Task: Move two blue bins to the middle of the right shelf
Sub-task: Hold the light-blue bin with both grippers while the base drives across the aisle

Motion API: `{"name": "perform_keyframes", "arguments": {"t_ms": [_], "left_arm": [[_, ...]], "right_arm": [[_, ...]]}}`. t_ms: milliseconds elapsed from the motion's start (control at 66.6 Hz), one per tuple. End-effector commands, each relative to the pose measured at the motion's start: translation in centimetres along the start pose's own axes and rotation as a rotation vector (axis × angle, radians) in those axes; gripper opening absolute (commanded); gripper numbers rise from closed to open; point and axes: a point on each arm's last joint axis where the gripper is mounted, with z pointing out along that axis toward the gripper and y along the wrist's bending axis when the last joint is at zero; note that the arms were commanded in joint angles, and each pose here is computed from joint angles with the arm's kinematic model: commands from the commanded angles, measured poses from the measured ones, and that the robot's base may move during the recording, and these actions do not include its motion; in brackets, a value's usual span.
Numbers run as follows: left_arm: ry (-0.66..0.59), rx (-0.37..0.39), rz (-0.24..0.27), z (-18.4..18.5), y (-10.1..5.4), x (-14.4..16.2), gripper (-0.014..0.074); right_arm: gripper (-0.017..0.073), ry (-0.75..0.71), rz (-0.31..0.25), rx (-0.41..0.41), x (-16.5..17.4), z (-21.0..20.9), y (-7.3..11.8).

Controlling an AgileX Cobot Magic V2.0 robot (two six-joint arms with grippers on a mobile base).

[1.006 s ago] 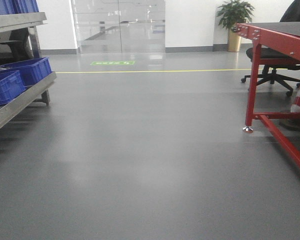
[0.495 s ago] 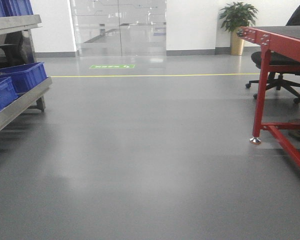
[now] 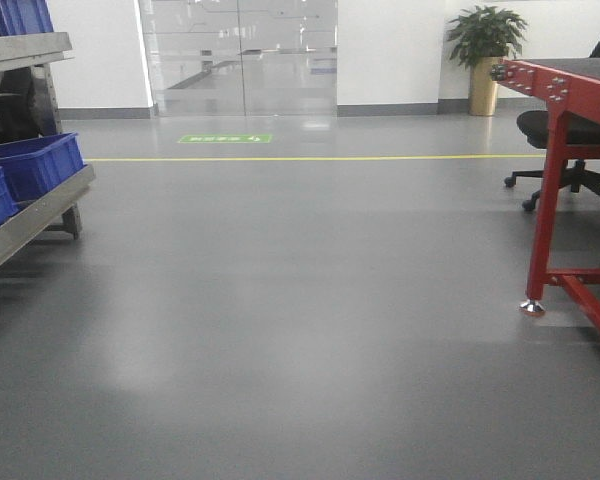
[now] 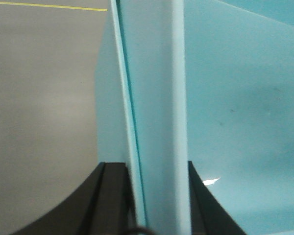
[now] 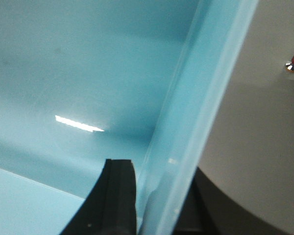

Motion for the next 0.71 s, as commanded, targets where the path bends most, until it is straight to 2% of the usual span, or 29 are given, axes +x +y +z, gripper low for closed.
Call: {"name": "perform_keyframes", "arguments": {"t_ms": [0,690], "left_arm": [[-0.149,0.087,-0.065,-1.42,-1.17,-1.70,-0.0111],[-0.149,0.087,-0.065,-1.42,-1.17,-1.70,-0.0111]], "right_arm": [[-0.0154,-0.092,-0.019,-0.066,-0.78,-0.98,0.78],[-0.0154,-0.092,-0.019,-0.066,-0.78,-0.98,0.78]]}}
